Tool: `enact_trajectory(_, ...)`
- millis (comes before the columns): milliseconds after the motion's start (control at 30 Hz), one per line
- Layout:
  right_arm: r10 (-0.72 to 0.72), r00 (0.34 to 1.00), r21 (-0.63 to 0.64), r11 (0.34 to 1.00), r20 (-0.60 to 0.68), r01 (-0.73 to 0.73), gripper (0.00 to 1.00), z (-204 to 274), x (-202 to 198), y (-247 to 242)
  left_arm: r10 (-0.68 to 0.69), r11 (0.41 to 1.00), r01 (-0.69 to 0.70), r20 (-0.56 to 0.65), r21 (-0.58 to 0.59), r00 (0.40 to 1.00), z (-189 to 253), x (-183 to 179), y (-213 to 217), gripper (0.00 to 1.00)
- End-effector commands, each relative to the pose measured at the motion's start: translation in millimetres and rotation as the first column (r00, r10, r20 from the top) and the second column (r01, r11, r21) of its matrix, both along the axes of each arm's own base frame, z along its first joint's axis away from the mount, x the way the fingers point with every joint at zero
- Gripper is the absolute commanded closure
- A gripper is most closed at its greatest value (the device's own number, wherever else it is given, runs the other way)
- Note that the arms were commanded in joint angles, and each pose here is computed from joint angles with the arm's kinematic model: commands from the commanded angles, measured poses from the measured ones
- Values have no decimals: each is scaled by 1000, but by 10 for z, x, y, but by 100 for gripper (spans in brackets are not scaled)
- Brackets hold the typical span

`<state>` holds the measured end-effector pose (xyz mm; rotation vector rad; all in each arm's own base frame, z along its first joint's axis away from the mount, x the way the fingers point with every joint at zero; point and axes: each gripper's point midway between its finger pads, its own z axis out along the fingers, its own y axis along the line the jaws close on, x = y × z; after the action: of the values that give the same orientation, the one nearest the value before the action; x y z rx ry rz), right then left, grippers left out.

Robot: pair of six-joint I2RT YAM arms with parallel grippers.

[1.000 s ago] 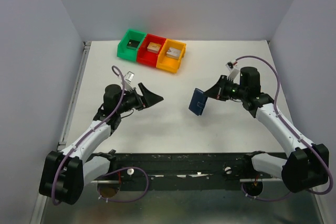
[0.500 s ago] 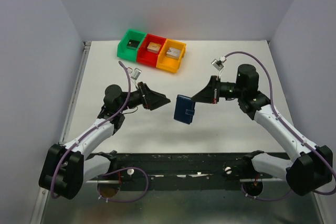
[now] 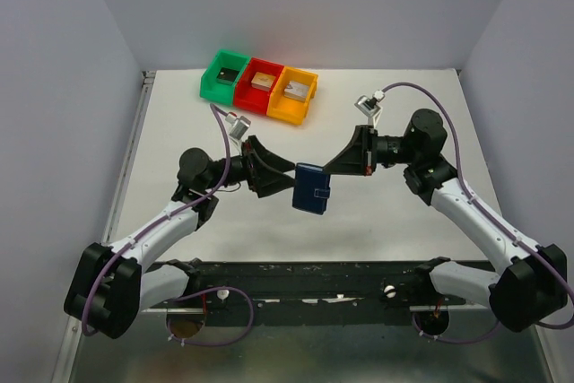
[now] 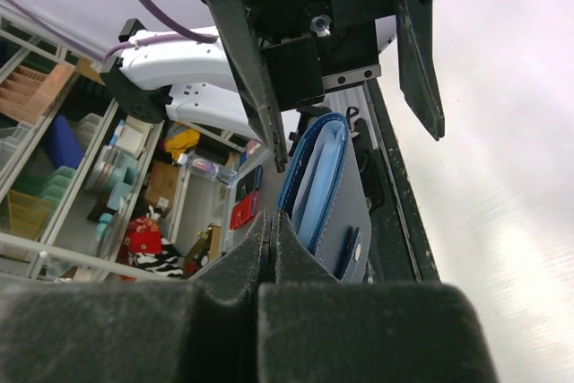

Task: Take the credit cards out of the card holder
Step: Open the card holder.

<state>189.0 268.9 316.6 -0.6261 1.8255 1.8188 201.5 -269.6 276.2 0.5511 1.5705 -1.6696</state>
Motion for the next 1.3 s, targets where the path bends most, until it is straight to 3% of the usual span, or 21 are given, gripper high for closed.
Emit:
enact_trajectory(0,64,998,16,998,7,-64,100,77,-88,32,-63,998,66,117,-21,991,204,-112,-63,1)
enact_trajectory(267,83,997,31,996,0,-83,100,94,-97,63,-146,989,150,138,-15,980,225,-235,-170,10)
enact_trajectory(433,88,996,32,996,2,-88,99,85,-88,73,-154,987,158,140,-17,978,207,-267,-168,27)
enact_trajectory(633,95,995,24,995,5,-95,99,36,-99,77,-140,989,145,151,-19,979,219,-267,-153,54)
enact_trajectory(900,82,997,7,997,6,-82,99,52,-105,65,-111,993,115,146,-20,983,249,-219,-158,71)
enact_trajectory(933,71,997,-3,997,-11,-71,88,29,-90,67,-109,993,113,148,-21,983,274,-216,-158,74)
enact_trajectory(967,62,998,-11,998,-10,-62,64,45,-79,66,-107,994,111,156,-17,982,286,-213,-158,77)
enact_trajectory(1000,33,999,-29,999,-15,-34,46,32,-45,57,-95,995,98,162,-8,982,301,-190,-159,79)
enact_trajectory(1033,0,1000,-44,999,0,0,36,62,-19,50,-78,997,78,173,3,982,327,-163,-155,81)
enact_trajectory(1067,-40,999,-61,997,13,40,11,74,14,28,-42,999,37,171,34,984,311,-89,-154,82)
enact_trajectory(1133,-106,994,-50,993,42,108,2,191,47,-42,68,991,-91,214,99,974,329,120,-115,83)
enact_trajectory(1267,-197,980,-34,980,29,198,0,327,138,-115,216,939,-302,404,161,889,529,439,14,86)
